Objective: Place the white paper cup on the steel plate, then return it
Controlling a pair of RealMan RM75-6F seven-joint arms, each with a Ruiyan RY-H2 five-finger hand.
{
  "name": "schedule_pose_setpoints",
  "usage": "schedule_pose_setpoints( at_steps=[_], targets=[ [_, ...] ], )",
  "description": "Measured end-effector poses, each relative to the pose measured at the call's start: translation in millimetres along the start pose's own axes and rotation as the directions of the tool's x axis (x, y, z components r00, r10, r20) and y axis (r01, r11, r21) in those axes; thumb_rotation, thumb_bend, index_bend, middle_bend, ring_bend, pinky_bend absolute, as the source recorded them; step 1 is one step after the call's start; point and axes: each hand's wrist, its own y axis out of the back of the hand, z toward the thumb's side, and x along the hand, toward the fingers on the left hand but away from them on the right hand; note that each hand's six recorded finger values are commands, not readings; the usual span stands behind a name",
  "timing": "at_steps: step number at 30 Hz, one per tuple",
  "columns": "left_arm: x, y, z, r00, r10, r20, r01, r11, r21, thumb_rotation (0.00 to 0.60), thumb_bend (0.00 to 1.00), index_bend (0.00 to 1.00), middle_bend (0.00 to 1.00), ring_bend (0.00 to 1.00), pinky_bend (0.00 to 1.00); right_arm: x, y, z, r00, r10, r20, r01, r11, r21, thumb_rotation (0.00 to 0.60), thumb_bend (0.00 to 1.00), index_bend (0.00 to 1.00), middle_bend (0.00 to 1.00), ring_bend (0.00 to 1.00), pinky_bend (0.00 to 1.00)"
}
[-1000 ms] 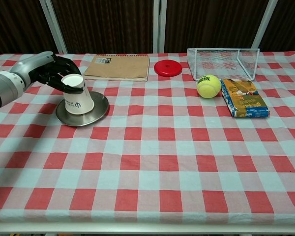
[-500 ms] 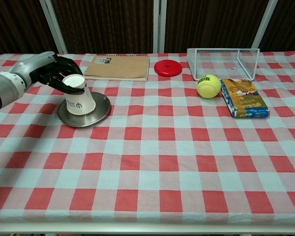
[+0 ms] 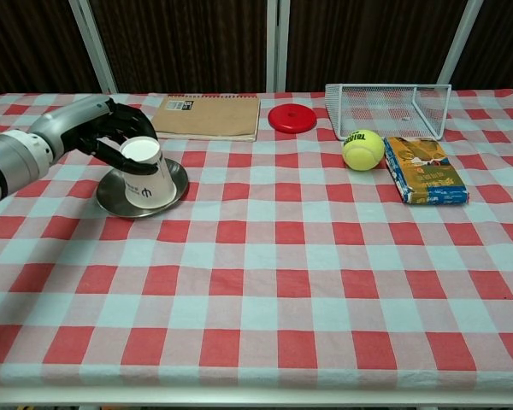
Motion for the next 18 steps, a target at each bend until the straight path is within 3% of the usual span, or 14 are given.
schedule_pose_setpoints(
  at_steps=[5,8,18],
  targets=[
    [7,20,-18,0.995,0.07,-0.068,-0.071,0.997,-0.02,0.6,0.21,0.5,0.45,0.34,0.28,0,-1,0,1.0,0.004,-0.001,-0.004,1.0,0.0,0.6,0.16,0.2,0.2,0.09,0.18],
    [7,23,-20,0.994,0.079,-0.078,-0.083,0.995,-0.049,0.6,0.21,0.5,0.45,0.34,0.26,0,-2,1,1.0,0.009,-0.003,-0.009,1.0,-0.001,0.6,0.16,0.21,0.2,0.09,0.18],
    [-3,-5,7,0.999,-0.046,0.015,0.046,0.998,-0.047,0.6,0.21,0.5,0.44,0.33,0.24,-1,-1,1,1.0,0.009,-0.001,-0.009,1.0,0.004,0.6,0.16,0.21,0.2,0.09,0.18]
  ],
)
